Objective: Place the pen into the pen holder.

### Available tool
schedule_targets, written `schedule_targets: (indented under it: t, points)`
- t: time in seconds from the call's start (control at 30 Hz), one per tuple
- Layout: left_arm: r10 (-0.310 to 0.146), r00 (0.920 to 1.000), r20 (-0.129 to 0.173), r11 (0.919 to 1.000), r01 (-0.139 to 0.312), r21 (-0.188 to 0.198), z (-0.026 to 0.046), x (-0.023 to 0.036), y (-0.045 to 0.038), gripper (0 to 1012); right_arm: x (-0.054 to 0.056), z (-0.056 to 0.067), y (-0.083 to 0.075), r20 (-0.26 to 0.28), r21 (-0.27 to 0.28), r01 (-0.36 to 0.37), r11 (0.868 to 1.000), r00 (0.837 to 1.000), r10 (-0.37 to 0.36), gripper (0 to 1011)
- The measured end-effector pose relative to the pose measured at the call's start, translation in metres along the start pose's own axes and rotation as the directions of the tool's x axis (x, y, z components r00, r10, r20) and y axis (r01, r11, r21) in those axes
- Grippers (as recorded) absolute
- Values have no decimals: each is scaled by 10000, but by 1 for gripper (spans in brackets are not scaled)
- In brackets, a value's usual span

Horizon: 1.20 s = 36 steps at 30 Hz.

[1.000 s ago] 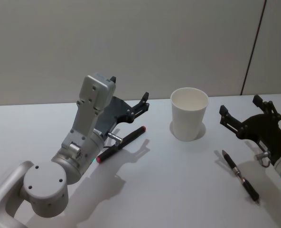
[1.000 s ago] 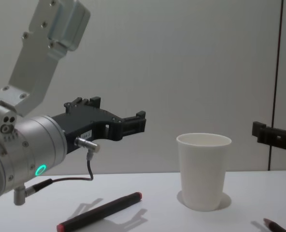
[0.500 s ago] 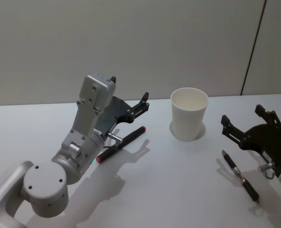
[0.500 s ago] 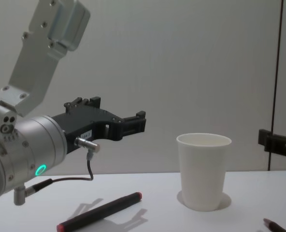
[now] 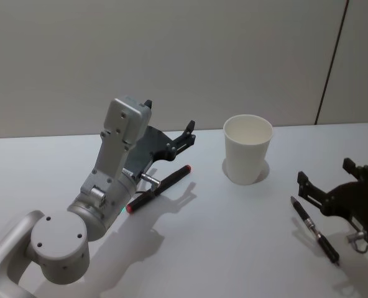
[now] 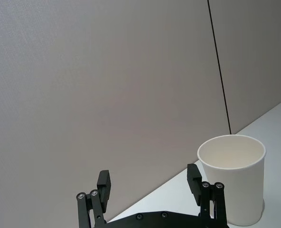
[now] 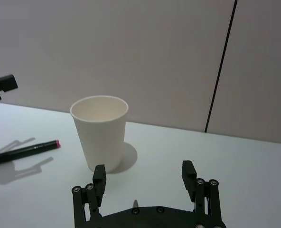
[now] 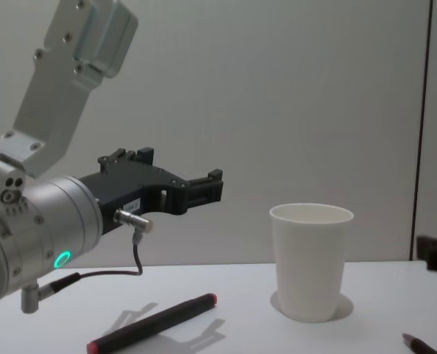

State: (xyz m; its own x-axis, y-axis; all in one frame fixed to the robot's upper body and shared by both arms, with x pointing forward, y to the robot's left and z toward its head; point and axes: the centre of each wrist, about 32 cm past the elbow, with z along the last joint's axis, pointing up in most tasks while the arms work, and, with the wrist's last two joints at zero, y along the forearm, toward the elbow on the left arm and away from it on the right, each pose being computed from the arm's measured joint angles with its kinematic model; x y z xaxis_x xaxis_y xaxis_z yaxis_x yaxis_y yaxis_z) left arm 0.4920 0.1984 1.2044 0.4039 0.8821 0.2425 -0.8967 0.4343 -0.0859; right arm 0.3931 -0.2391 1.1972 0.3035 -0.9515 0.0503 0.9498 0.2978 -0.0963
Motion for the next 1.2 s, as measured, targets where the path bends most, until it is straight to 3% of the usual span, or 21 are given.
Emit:
schedule_targets:
  t: [0.33, 0.53, 1.2]
  points:
    - [0, 10000, 0, 10000, 0, 0, 0, 0, 0, 1001, -19, 10, -66, 88, -1096, 262, 9936, 9996, -254, 1001]
    - [0, 10000, 0, 10000, 0, 0, 0, 0, 0, 1000, -38, 14, -73, 103, -1860, 414, 9817, 9991, -402, 1001]
    - [0, 10000, 0, 10000, 0, 0, 0, 0, 0, 1001, -136, -15, 27, 160, -3074, 407, 9507, 9992, -376, 1001]
